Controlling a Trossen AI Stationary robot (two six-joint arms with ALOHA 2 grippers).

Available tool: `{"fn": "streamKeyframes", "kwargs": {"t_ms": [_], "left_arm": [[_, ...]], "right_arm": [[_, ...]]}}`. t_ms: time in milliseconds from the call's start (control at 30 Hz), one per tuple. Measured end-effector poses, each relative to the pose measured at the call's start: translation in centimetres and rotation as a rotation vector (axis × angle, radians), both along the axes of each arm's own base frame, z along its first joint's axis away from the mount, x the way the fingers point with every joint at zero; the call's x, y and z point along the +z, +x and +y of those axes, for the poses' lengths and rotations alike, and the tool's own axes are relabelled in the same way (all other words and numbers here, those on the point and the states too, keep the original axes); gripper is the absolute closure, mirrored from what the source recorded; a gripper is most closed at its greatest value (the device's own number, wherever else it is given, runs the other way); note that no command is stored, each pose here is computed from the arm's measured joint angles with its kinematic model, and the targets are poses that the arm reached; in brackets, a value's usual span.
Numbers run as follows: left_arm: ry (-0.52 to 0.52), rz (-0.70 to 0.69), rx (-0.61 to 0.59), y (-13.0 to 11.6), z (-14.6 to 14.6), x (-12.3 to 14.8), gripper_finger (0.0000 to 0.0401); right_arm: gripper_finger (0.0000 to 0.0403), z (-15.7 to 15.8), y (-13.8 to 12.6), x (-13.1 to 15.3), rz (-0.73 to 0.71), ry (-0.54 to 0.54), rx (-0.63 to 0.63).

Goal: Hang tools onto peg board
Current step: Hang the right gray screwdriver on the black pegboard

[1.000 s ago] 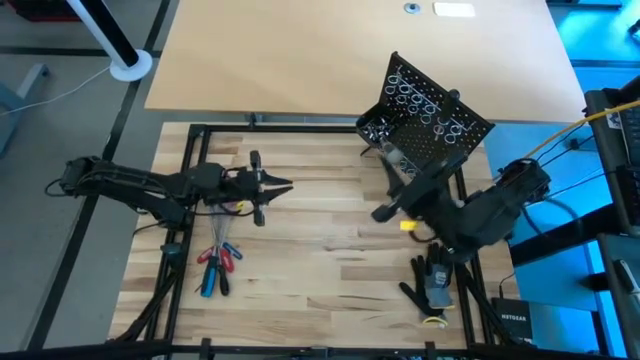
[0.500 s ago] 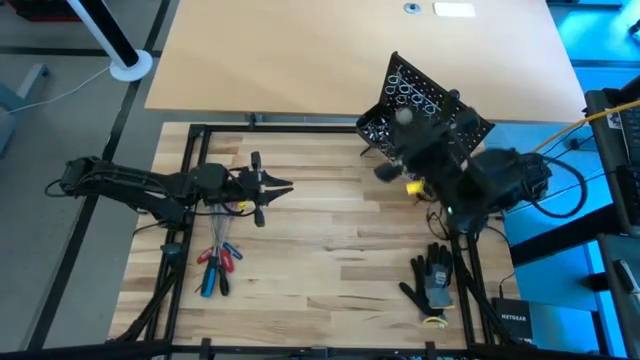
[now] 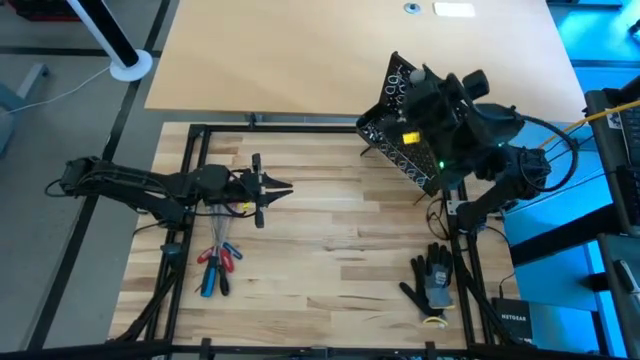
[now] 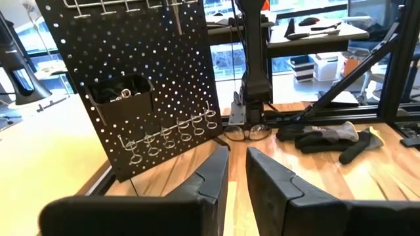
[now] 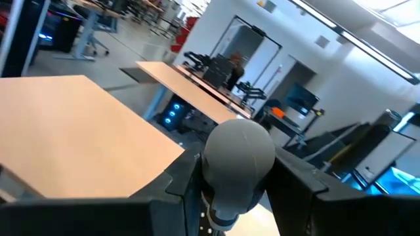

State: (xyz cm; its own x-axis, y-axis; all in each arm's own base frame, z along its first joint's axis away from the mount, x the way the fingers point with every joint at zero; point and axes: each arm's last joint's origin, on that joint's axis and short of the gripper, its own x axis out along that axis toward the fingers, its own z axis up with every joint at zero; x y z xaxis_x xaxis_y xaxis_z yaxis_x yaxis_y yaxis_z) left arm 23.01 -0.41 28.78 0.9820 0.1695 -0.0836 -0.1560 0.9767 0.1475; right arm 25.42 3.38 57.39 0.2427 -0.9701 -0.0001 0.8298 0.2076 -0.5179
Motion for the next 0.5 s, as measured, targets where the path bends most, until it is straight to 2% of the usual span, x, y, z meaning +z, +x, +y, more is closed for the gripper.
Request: {"fn": "streamKeyframes", "kwargs": {"t_ms": [267, 500], "left_arm": [[0.0, 0.0, 0.0, 0.0, 0.0, 0.0, 0.0356], [0.0, 0.021, -0.001, 0.0, 0.0, -0.2, 0.0356]], "right_arm": [[0.027, -1.6, -0.4, 0.3, -0.039, 0.008, -0.059], [0.027, -1.9, -2.4, 1.2, -0.12, 0.026, -0.056]]}}
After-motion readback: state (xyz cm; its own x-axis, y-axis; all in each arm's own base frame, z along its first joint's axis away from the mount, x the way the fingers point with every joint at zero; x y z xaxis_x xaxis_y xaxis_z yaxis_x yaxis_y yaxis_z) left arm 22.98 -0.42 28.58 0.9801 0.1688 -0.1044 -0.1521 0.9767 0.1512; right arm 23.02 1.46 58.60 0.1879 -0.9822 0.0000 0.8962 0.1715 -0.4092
